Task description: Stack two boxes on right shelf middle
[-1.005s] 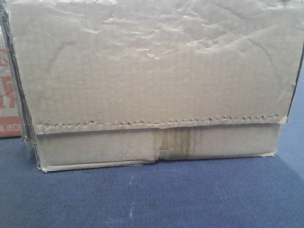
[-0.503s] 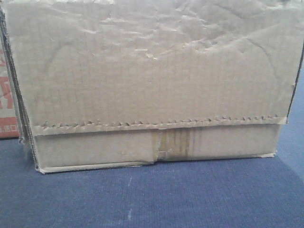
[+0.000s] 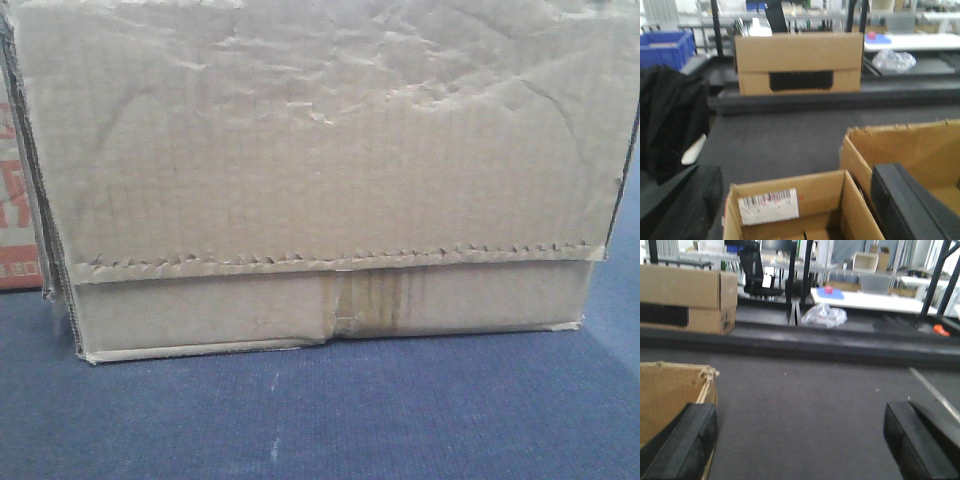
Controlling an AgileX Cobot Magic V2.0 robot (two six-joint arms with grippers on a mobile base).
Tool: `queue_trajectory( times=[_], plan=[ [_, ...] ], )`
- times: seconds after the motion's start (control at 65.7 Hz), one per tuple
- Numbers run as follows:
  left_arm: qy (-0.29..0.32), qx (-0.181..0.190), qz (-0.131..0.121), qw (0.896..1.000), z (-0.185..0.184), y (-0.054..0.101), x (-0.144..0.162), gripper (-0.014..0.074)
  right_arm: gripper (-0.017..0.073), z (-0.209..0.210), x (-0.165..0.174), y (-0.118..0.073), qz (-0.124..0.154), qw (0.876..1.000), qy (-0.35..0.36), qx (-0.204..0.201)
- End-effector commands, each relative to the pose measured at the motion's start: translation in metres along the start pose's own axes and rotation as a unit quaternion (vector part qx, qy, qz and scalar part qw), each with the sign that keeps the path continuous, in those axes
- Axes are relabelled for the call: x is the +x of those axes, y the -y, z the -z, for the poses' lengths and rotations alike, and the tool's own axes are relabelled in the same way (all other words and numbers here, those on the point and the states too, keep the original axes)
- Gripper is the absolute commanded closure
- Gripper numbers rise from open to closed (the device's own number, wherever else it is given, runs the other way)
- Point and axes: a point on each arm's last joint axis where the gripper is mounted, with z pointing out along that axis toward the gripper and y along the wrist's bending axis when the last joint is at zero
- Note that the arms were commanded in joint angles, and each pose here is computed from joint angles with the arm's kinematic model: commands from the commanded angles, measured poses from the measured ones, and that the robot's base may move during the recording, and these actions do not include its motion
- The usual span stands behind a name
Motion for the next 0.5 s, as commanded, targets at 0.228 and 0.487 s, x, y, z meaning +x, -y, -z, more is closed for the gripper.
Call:
queue_trajectory(
  times=[0.228, 0.487],
  plan=[
    [-0.241, 0.004, -0.017, 0.97, -0.09, 0.001, 0.015, 0.0068, -0.001, -0.012, 0.001, -0.004, 0.005, 1.0, -0.008, -0.015],
    [-0.375, -0.044, -0.005, 0.926, -0.155, -0.043, 0.002, 0.0068, -0.001, -0.012, 0.001, -0.008, 0.006, 0.999, -0.012, -0.03]
  ],
)
